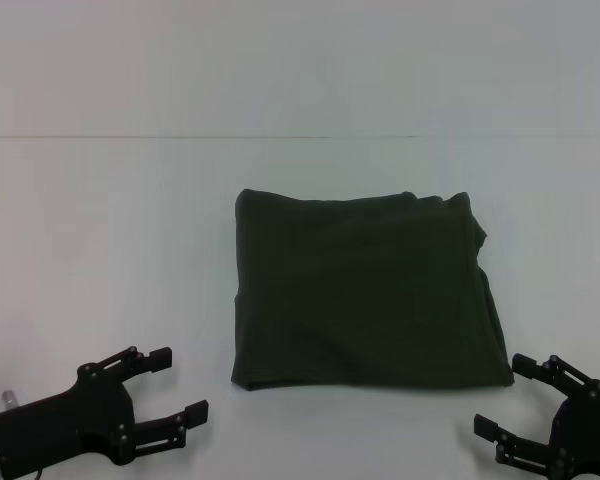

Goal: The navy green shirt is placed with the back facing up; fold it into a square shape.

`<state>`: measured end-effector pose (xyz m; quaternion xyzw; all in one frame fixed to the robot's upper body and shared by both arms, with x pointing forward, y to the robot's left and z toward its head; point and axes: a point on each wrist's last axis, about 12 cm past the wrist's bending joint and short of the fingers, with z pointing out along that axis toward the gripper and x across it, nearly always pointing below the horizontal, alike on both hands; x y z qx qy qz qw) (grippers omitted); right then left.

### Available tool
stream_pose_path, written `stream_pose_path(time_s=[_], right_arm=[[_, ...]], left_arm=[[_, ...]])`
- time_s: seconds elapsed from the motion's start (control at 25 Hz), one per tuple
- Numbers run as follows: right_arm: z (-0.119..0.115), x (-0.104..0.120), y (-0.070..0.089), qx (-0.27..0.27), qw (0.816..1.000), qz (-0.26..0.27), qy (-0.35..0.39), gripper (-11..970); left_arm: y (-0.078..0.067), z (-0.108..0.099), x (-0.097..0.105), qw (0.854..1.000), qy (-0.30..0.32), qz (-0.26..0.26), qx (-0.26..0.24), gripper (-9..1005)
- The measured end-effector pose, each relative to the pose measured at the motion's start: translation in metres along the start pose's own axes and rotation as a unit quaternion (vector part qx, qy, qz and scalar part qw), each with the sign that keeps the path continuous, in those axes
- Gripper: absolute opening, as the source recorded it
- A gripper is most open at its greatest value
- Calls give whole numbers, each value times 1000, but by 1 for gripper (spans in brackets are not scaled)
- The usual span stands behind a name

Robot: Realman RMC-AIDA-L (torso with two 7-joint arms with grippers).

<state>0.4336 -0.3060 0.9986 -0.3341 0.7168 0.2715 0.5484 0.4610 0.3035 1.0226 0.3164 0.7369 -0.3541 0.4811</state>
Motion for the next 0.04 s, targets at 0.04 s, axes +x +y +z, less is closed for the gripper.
stream_pose_path(time_s=[0.04], right_arm=[[0, 0, 0, 0, 1000, 0, 0, 947]], left_arm=[[0, 0, 0, 1000, -1, 0, -1, 888]])
